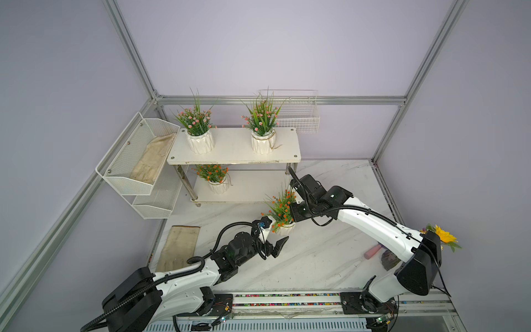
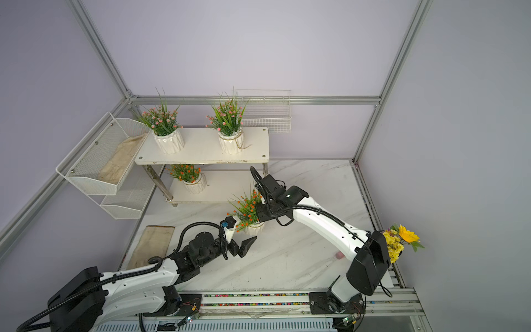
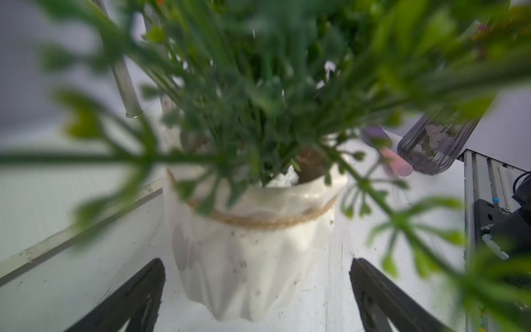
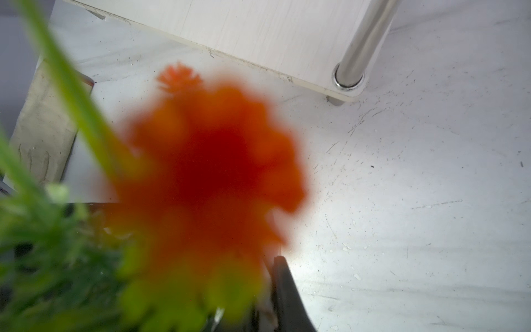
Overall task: Place the baby's breath potted plants on the rack by color
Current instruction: Pick up the baby's breath potted plant from the center of the board.
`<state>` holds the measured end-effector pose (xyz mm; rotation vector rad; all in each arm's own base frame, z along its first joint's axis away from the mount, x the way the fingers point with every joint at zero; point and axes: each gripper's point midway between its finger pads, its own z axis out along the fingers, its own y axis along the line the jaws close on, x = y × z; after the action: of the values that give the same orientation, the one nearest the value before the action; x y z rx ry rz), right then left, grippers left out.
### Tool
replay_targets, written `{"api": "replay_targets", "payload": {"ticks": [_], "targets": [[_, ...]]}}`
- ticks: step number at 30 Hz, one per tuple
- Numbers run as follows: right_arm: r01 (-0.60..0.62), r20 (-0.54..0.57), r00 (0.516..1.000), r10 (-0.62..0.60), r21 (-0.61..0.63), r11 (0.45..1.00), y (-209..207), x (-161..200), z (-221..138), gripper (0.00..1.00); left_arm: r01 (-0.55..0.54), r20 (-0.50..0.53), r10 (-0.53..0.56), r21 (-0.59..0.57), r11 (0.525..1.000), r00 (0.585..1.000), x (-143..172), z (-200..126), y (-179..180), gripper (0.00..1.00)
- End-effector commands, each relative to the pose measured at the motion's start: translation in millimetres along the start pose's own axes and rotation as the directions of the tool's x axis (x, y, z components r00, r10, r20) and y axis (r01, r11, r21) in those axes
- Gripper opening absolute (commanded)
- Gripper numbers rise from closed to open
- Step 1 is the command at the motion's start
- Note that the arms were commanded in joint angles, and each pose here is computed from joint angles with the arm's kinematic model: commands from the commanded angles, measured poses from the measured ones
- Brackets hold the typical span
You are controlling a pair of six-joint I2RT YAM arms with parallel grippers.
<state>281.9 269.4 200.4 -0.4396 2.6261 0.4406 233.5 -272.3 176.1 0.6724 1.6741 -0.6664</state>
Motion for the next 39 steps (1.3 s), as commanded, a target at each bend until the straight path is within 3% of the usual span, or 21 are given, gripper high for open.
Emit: {"api": "replay_targets", "payload": {"ticks": [1, 18, 31, 39], "targets": [[-0.012, 0.071, 0.997, 0.018, -0.083, 0.996, 14.6, -11.1, -15.4, 0.07, -0.036, 0.195, 0.025, 0.050, 0.998, 0.981, -65.2, 3.5, -13.6, 1.00], [-0.011, 0.079, 0.997, 0.023, -0.143, 0.990, 23.8, -10.4, -10.3, 0.07, -0.032, 0.141, 0.017, 0.101, 0.994, 0.990, -56.7, 28.1, -22.8, 1.00], [0.000, 0.098, 0.995, 0.014, -0.140, 0.990, 21.9, -10.0, -13.0, 0.07, -0.019, 0.080, 0.015, 0.060, 0.998, 0.997, -48.6, 39.6, -15.8, 1.00], [0.006, 0.125, 0.992, 0.009, -0.118, 0.993, 17.3, -11.5, -16.6, 0.07, -0.010, 0.010, 0.009, 0.049, 0.999, 1.000, -36.5, 46.3, -13.9, 0.95]]}}
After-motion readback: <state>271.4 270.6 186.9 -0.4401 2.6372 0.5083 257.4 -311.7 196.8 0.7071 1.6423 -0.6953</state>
